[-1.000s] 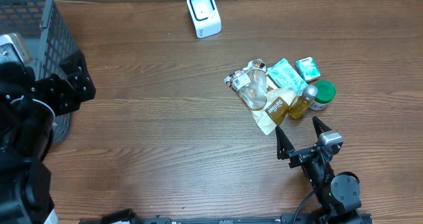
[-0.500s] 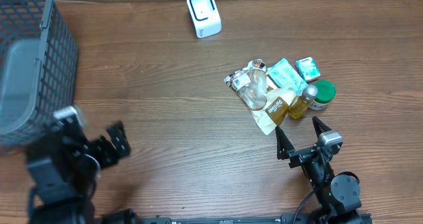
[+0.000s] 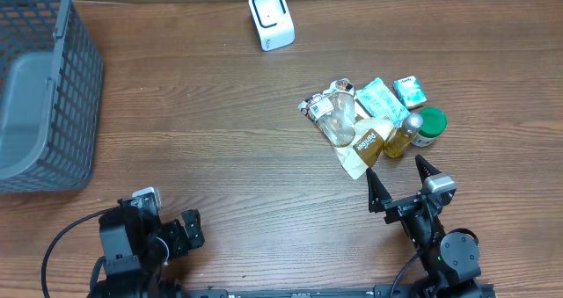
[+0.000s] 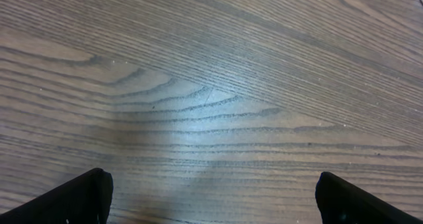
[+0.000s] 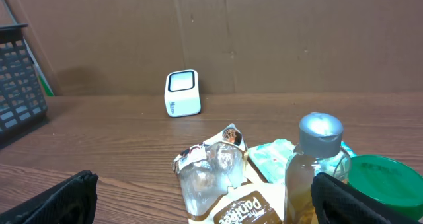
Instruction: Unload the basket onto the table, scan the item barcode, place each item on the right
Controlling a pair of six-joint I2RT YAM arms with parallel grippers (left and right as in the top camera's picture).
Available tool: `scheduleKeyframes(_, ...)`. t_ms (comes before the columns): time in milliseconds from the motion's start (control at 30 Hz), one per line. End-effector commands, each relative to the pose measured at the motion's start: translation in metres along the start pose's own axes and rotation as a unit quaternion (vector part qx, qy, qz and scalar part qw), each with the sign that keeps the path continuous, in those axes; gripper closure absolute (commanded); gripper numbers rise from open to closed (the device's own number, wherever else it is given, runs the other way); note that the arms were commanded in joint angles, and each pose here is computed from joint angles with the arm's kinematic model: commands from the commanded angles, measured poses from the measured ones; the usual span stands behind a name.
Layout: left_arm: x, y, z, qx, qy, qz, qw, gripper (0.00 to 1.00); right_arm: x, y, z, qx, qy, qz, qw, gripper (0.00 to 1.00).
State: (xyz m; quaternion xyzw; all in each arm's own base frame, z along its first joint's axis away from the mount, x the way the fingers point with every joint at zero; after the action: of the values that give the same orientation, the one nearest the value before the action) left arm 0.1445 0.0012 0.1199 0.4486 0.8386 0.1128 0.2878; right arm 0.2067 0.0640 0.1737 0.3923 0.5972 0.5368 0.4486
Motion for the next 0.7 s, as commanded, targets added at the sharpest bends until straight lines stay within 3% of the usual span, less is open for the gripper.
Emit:
scheduleKeyframes(0,0.001,-0.003,0.004,-0.01,-0.006,0.002,1.0,0.0,-0.001,-0.003,0.0,0.0,-0.003,-0.003,1.0,0.0)
scheduleKeyframes(233,0.0,0.006,-0.002,-0.048,-0.012,0.008,0.999,0.0,-0.001,-0.003,0.0,0.0,-0.003,-0.003,1.0,0.0)
scheduleKeyframes(333,-0.019,0.033,-0.012,-0.123,-0.061,0.023,0.99,0.0,-0.001,-0.003,0.0,0.0,-0.003,-0.003,1.0,0.0)
scheduleKeyframes(433,-0.049,0.069,-0.038,-0.234,-0.132,0.054,0.962,0.0,-0.001,-0.003,0.0,0.0,-0.003,-0.003,1.0,0.0)
scheduleKeyframes(467,-0.063,0.085,-0.058,-0.294,-0.164,0.075,0.939,0.0,-0.001,-0.003,0.0,0.0,-0.003,-0.003,1.0,0.0)
scheduleKeyframes(667,-0.089,0.106,-0.119,-0.431,-0.232,0.119,0.864,0.0,-0.001,-0.003,0.0,0.0,-0.003,-0.003,1.0,0.0)
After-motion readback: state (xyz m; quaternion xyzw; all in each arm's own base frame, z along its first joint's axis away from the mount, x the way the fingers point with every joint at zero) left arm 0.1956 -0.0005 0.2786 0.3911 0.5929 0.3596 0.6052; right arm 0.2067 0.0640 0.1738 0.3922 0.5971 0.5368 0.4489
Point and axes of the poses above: each gripper's point midway between its finger pads, its own z axis out along the fingers, its own x axis along the line the jaws close on, y = z × x, the point moved 3 cm from there along -z, back along the fingers, and after that the axes turned 15 degrees about -z, right-handed, at the moved point
